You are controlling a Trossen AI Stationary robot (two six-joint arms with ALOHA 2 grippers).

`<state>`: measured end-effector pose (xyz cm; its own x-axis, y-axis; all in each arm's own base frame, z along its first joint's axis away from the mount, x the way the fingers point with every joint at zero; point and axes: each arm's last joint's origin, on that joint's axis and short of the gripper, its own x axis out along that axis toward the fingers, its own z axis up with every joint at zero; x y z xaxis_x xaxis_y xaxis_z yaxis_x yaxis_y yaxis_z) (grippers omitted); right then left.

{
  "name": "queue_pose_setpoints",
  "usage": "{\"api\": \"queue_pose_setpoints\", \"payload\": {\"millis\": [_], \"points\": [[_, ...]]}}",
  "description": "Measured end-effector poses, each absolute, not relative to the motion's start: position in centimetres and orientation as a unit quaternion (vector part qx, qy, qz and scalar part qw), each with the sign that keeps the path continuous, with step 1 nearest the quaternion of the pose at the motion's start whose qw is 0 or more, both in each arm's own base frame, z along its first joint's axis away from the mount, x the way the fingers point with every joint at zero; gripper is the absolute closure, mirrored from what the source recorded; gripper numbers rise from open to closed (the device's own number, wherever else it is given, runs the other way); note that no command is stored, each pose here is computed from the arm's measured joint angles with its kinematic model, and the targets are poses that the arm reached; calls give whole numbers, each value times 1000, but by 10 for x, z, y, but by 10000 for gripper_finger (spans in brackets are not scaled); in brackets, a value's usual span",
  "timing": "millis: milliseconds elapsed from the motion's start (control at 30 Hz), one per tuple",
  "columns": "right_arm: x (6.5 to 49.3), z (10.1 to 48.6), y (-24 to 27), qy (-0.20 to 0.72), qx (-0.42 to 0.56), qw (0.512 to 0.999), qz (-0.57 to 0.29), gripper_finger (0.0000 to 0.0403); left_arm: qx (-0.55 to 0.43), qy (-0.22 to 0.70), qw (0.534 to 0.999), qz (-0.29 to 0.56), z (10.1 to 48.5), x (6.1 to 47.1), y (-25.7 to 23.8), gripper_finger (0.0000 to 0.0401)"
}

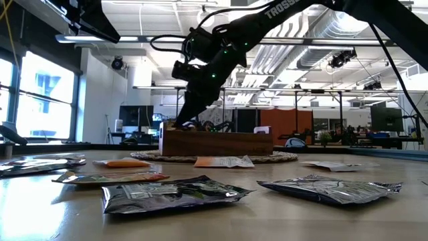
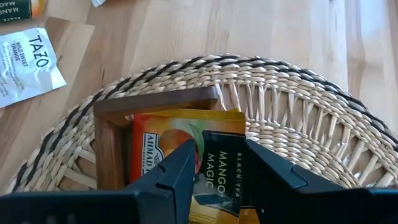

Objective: Pick & Place Tea
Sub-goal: Put the yellow tea bag into the left section of the wooden organizer

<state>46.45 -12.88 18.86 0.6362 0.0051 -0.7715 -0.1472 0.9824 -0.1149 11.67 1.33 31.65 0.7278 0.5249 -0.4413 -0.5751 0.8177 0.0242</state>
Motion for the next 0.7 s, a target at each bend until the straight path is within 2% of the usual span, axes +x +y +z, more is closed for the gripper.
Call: {"api": "queue_pose_setpoints", "payload": {"millis": [433, 567, 700], "points": [[464, 188, -128, 427, -77, 899, 51, 394, -53, 217, 925, 308, 317, 116, 14, 307], [462, 192, -128, 430, -88, 898, 35, 397, -53, 218, 925, 308, 317, 116, 14, 307], [459, 212, -128, 420, -119, 899, 22, 400, -52, 221, 924, 309, 316, 116, 14, 307]]}}
